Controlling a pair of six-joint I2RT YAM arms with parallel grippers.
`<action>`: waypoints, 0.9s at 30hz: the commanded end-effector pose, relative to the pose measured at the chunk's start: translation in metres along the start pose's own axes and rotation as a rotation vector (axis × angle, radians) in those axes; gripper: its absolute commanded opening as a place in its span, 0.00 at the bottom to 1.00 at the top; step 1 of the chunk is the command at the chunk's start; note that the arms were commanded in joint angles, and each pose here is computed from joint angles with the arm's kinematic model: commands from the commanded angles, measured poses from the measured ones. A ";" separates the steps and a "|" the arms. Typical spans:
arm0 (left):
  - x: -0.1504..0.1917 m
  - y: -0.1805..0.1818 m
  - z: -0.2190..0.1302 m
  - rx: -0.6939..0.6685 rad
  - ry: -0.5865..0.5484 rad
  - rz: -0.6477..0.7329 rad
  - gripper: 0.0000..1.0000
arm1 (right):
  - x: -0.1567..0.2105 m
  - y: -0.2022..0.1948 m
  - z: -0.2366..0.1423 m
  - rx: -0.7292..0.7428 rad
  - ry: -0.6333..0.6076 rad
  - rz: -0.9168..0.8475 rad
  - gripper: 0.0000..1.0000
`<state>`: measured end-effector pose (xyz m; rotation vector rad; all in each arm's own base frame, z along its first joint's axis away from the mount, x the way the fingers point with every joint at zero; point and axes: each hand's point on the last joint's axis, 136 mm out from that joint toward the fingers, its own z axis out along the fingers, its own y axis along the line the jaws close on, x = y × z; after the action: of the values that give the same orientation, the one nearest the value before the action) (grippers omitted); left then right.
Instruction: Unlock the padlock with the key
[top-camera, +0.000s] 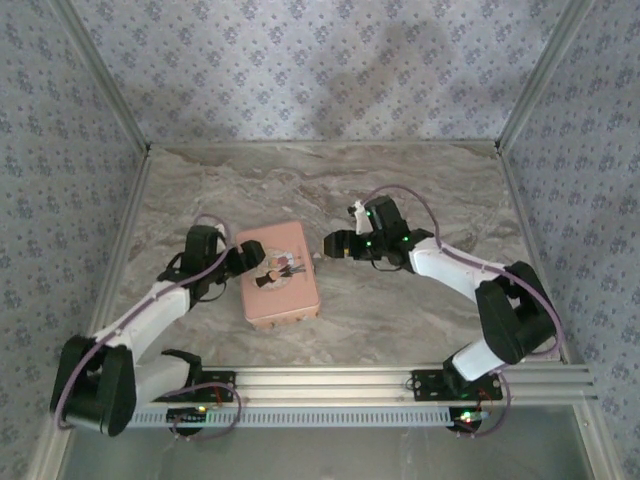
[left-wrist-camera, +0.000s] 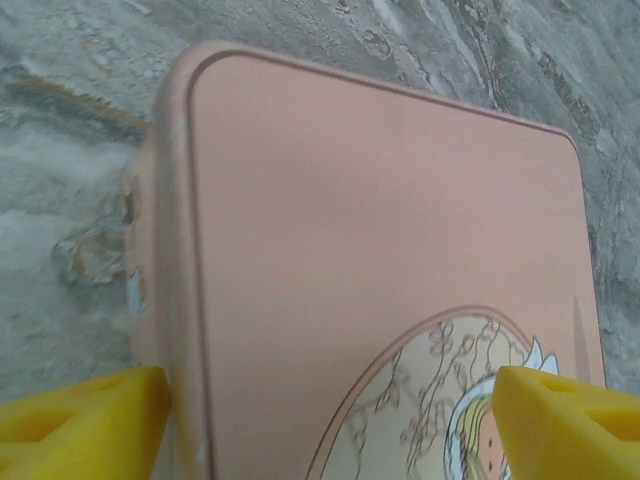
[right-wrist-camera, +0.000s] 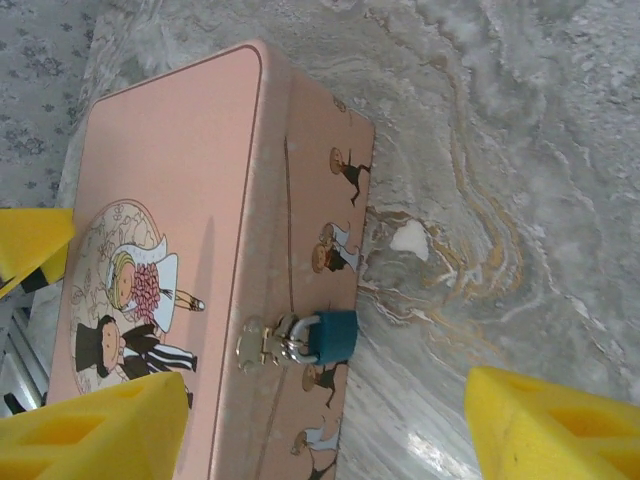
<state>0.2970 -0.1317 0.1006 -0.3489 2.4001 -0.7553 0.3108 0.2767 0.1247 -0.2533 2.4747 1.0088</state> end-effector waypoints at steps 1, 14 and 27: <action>-0.030 -0.035 0.008 0.085 -0.050 0.035 0.82 | -0.009 0.005 0.004 -0.009 0.002 0.028 0.74; -0.061 -0.126 0.095 0.220 0.090 0.117 0.74 | -0.021 -0.031 -0.001 0.098 0.002 0.105 0.68; -0.057 -0.101 0.054 0.008 0.094 0.177 0.85 | -0.052 -0.060 -0.041 0.229 -0.046 0.033 0.83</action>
<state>0.4106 -0.2420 0.1339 -0.1059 2.4494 -0.8536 0.3548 0.2117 0.1203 -0.0547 2.5621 0.7691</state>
